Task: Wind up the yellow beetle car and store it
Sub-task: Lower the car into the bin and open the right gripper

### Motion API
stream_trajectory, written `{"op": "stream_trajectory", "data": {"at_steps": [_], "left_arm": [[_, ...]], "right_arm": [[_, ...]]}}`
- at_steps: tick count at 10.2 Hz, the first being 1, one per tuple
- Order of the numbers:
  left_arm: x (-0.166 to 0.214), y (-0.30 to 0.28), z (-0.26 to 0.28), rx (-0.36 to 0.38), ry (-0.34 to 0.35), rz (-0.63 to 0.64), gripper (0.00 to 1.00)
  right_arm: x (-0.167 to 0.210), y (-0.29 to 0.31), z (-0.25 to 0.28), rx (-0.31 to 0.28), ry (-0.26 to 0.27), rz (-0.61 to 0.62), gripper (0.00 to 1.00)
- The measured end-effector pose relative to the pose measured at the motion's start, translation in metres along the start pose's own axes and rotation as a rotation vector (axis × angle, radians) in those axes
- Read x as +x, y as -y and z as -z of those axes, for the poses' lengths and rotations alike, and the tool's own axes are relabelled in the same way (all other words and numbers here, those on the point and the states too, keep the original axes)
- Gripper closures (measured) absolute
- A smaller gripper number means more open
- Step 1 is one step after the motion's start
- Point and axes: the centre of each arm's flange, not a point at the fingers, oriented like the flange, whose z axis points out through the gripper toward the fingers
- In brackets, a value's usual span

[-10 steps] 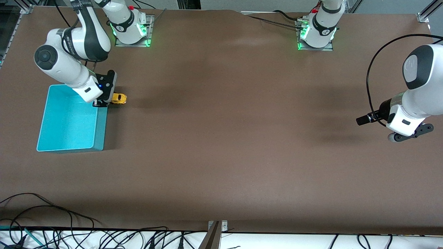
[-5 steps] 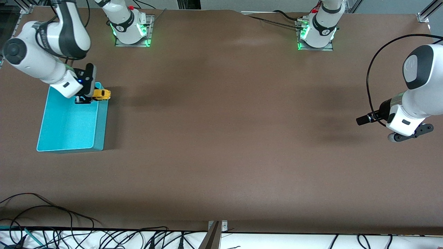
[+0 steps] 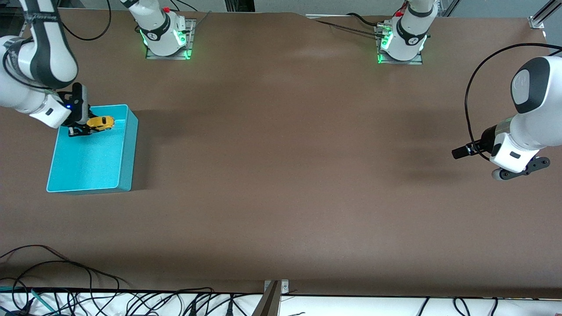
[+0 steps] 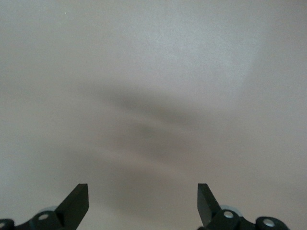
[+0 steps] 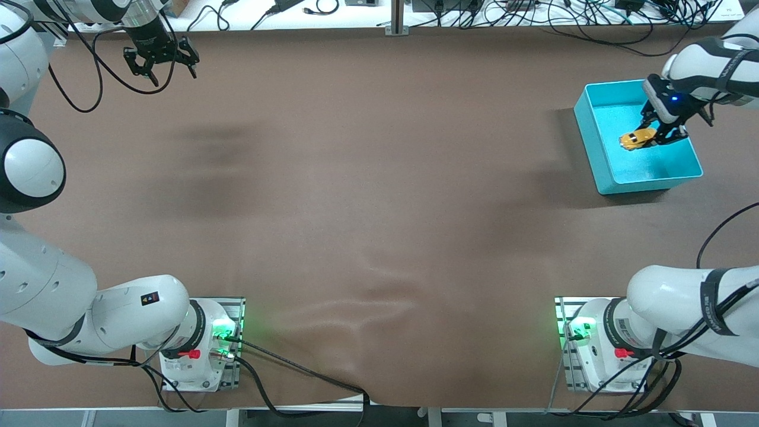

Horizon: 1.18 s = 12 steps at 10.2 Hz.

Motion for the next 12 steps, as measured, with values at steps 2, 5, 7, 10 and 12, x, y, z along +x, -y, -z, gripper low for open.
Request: {"op": "stream_trajectory", "data": {"at_steps": [2,5,7,10,12], "left_arm": [[0.000,0.000,0.000,0.000,0.000,0.000,0.00],[0.000,0.000,0.000,0.001,0.001,-0.001,0.00],[0.000,0.000,0.000,0.001,0.002,-0.001,0.00],[0.000,0.000,0.000,0.001,0.002,-0.002,0.00],[0.000,0.000,0.000,0.001,0.002,-0.002,0.00]], "right_arm": [[-0.026,-0.004,-0.012,0.005,-0.021,0.033,0.53],[-0.037,-0.010,-0.030,0.012,-0.037,0.036,0.53],[-0.042,-0.015,-0.049,0.000,-0.036,0.046,0.53],[-0.056,-0.014,-0.078,-0.011,-0.037,0.074,0.53],[-0.066,-0.008,-0.091,-0.003,-0.045,0.063,0.53]]}}
